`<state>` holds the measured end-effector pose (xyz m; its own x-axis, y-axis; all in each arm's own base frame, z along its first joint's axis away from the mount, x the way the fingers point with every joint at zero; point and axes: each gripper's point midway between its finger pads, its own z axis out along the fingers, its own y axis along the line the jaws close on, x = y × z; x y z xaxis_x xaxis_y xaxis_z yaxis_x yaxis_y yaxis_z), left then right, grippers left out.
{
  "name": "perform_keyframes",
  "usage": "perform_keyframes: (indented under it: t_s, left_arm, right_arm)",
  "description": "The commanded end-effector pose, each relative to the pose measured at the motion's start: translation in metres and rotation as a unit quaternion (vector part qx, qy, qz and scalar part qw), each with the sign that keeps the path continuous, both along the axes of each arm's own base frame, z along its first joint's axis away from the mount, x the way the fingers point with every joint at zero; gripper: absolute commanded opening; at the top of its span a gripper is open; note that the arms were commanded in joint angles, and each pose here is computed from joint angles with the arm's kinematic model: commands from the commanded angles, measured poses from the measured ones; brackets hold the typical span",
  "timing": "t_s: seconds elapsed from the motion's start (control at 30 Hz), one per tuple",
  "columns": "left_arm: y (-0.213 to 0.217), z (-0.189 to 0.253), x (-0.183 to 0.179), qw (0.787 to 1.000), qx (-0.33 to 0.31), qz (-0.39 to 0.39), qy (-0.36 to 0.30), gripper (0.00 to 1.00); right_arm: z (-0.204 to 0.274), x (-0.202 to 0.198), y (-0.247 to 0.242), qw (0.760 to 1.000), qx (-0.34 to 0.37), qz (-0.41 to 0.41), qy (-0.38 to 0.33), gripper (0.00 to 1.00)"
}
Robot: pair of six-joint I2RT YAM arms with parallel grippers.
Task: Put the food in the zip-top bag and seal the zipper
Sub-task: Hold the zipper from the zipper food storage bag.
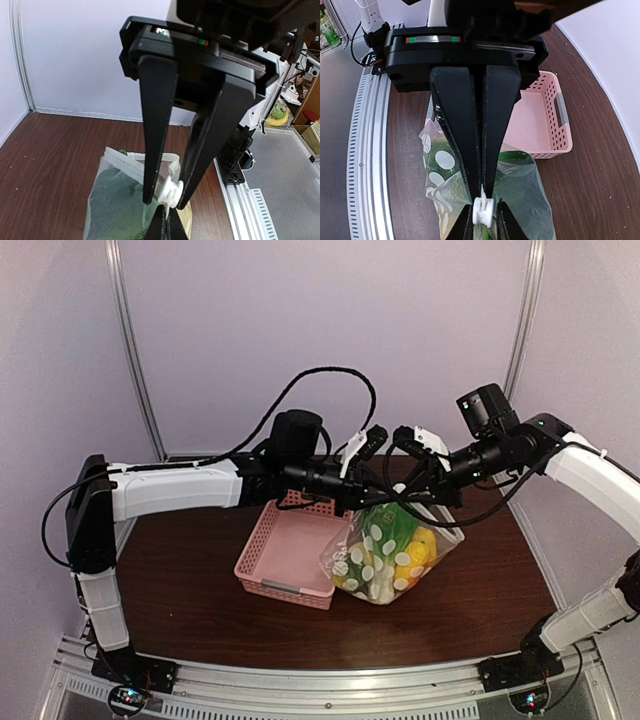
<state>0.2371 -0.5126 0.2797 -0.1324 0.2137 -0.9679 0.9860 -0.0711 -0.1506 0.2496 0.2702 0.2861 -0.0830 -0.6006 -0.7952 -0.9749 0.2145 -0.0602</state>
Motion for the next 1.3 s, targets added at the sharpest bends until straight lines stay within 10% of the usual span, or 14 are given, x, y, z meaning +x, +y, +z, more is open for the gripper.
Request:
perform_keyframes:
  t_s: [0.0,1.27]
  left_arm:
    - [-0.003,0.019,0.005,0.999,-0.039,-0.002,-0.021,0.0]
    - [-0.007,0.028,0.001,0.998,-0.056,-0.021,-0.024,0.0]
  right_arm:
    - [0.005,-0.002,-0.004,1.0,0.001,-0.007,-0.012,0.17]
    - [-0.006,0.001,-0.01,1.0,-0.022,-0.015,-0.016,0.0]
